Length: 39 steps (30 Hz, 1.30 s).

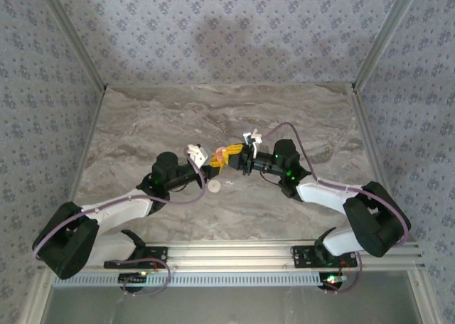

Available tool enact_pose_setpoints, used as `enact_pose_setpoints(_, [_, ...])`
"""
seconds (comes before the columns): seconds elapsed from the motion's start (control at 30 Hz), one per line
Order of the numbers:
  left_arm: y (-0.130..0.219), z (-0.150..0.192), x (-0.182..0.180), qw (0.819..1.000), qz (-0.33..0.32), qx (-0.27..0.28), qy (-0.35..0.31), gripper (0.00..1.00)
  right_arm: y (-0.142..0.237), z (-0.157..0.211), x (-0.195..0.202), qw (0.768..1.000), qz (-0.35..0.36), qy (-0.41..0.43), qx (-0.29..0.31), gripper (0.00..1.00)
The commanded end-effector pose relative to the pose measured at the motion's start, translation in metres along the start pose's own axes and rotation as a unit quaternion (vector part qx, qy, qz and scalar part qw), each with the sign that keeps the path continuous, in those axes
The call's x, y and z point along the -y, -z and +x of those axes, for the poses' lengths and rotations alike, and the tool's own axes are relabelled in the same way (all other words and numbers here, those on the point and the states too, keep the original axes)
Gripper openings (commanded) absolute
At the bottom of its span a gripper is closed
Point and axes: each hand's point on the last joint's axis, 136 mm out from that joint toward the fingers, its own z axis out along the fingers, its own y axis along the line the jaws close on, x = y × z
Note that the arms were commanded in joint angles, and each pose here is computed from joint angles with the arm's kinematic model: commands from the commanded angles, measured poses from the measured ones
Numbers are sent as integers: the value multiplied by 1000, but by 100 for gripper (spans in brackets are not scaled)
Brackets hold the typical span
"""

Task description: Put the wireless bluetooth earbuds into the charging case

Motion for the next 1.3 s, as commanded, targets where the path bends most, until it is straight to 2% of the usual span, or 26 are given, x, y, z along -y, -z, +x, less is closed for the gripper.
enact_pose_setpoints(0.0, [4,-19,1,999,-4,31,-18,0,-1,2,-9,1000,-14,4,2,20])
enact_pose_setpoints(0.5, [11,-39,4,998,-3,57,-23,0,-4,20,-4,1000,1,10,-21,21])
enact_pose_setpoints(0.97, [6,-27,3,999,-1,42,-16,0,-4,-13,-14,999,1,41,26,21])
enact_pose_setpoints(1.27, [5,-26,4,999,4,41,-13,0,-8,-16,-15,998,3,50,33,21])
